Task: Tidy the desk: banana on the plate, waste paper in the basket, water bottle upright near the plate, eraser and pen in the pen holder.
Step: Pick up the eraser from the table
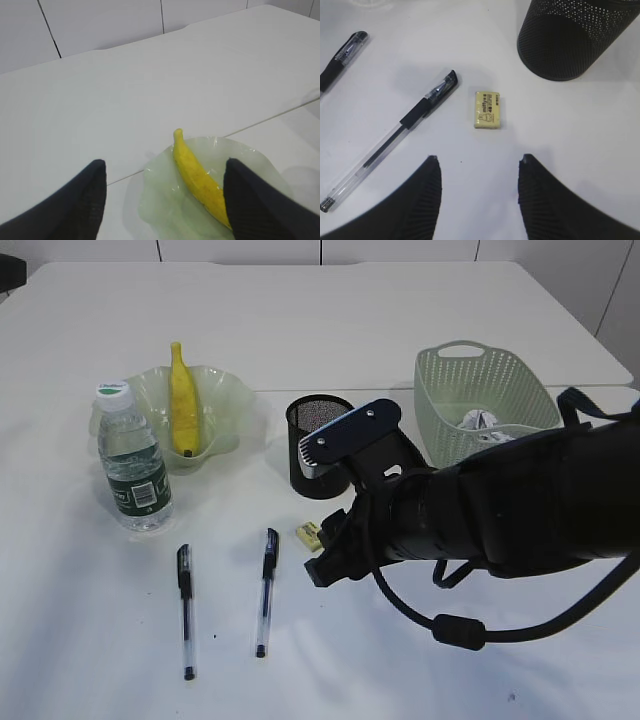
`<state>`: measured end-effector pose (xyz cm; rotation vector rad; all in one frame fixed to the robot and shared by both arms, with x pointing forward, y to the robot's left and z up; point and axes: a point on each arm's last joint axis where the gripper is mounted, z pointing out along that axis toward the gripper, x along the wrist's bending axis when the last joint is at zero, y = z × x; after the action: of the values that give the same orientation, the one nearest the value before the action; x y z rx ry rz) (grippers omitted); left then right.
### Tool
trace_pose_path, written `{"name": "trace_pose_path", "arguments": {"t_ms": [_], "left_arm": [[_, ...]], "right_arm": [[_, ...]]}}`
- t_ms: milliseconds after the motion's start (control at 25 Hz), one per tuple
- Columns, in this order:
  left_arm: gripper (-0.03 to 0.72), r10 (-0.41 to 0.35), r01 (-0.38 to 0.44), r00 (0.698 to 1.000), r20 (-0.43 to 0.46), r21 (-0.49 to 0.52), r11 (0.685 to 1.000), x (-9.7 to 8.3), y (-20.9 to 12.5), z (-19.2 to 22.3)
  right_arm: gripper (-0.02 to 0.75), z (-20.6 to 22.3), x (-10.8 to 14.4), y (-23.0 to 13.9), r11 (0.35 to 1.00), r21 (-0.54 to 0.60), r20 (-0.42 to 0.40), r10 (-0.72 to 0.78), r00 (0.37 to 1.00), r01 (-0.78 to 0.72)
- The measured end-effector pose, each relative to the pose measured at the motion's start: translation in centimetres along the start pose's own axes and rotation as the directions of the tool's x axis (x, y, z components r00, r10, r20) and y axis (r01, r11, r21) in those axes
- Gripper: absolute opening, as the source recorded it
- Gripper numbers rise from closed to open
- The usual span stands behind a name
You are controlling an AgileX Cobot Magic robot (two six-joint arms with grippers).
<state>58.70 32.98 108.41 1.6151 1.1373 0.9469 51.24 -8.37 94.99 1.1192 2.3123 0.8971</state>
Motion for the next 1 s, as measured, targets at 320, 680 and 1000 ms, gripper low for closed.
{"name": "trace_pose_path", "arguments": {"t_ms": [320,680,1000], "left_arm": [[0.514,-0.015,0.015,1.0,0.006,0.028,0.999,-0.2,-1.0,0.0],[0.514,-0.019,0.018,1.0,0.012,0.034,0.999,-0.3,-1.2,0.0],[0.514,0.019,-0.02,1.0,0.021,0.051,0.999,-0.4,-1.4,0.0]], "right_arm": [[0.374,0.0,-0.2,0.0,0.999,0.0,0.003,-0.043,0.999,0.043],[0.374,0.1,-0.6,0.0,0.999,-0.003,-0.001,-0.047,0.999,0.047],[0.372,0.1,-0.5,0.0,0.999,-0.004,-0.005,-0.049,0.999,0.049]]}}
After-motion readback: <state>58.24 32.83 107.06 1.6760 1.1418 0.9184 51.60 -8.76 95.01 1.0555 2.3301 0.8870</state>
